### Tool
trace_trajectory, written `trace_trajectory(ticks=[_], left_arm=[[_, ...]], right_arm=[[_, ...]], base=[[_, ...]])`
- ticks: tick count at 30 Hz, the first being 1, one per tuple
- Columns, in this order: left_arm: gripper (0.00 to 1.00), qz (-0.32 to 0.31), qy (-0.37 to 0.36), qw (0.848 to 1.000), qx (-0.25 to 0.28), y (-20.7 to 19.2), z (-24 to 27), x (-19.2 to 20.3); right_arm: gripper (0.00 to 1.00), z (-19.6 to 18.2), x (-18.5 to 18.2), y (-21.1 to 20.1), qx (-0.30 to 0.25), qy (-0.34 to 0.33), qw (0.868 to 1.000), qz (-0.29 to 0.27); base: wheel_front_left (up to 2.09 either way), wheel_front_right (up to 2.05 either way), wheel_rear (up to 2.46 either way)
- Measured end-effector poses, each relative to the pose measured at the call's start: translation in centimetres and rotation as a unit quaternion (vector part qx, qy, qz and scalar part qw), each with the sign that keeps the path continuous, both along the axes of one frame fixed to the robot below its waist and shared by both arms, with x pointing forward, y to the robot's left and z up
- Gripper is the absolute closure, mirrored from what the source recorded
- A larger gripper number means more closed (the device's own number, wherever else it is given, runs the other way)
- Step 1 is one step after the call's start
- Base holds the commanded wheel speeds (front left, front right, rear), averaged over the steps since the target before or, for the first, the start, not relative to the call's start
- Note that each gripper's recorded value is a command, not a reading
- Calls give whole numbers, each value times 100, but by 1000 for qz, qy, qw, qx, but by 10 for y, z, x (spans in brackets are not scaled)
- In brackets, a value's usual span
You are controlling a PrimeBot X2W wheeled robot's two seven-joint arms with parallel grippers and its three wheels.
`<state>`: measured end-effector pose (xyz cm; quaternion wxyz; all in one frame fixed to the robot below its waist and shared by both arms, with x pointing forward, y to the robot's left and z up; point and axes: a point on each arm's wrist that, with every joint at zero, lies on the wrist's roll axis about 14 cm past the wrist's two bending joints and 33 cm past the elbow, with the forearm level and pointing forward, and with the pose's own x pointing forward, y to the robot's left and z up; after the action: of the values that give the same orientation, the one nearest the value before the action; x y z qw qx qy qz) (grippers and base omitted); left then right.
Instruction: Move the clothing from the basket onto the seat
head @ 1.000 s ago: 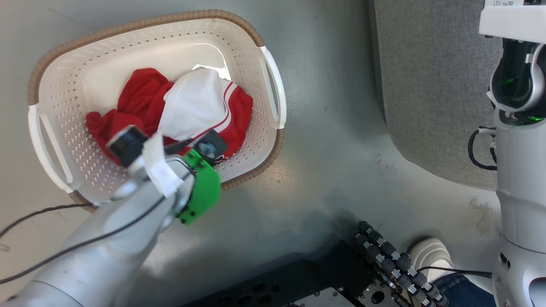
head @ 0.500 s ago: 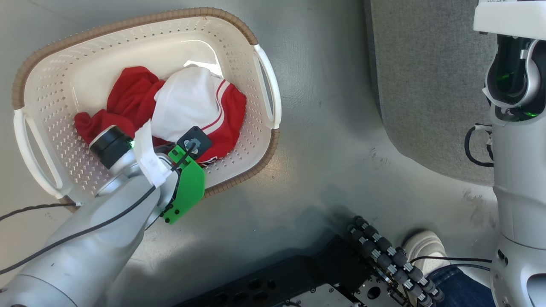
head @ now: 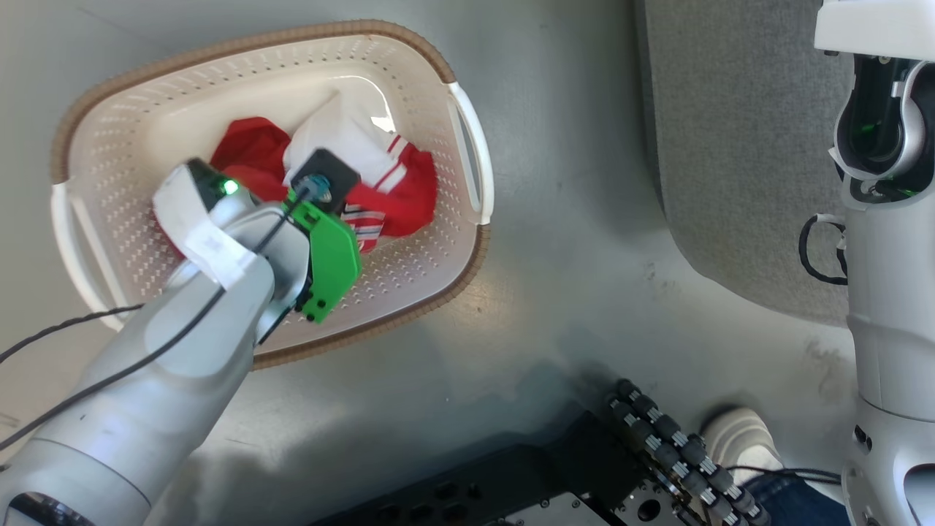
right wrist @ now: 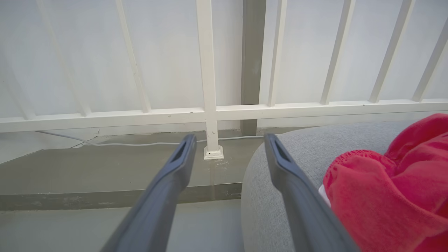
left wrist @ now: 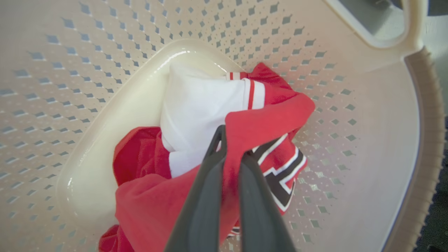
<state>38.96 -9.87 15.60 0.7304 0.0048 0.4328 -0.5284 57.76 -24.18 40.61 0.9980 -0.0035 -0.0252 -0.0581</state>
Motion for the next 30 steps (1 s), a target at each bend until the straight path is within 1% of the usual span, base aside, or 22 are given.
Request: trace_trajectory(ticks=[3,4,7,10,15,22,30], left_arm=[[100,33,-13,999,-21,-1,13,18],[100,33,-13,999,-21,-1,13,18],[100,60,-31,997,-43,-2,29,33],[100,90,-49,992,-67,-3,48,49],[100,128,-85,984,-92,2,78,71],[100,195,-134,965,-116,21,123,105],[100,223,-203,945,-129,38,181,125]], right_arm=[[0,3,1,1,1,-2,1000,1],[0,3,1,1,1,-2,1000,1],[0,8,2,3,3,-7,1000,3],[0,14,2,5,2,-10,1000,5],[0,25,0,9,-2,-15,1000,15],[0,29,-14,16,9,-3,1000,18],[0,42,-31,28,24,1,999,29]], base=[[0,0,0],[0,0,0],[0,0,0],[0,0,0],[0,0,0],[0,0,0],[0,0,0]])
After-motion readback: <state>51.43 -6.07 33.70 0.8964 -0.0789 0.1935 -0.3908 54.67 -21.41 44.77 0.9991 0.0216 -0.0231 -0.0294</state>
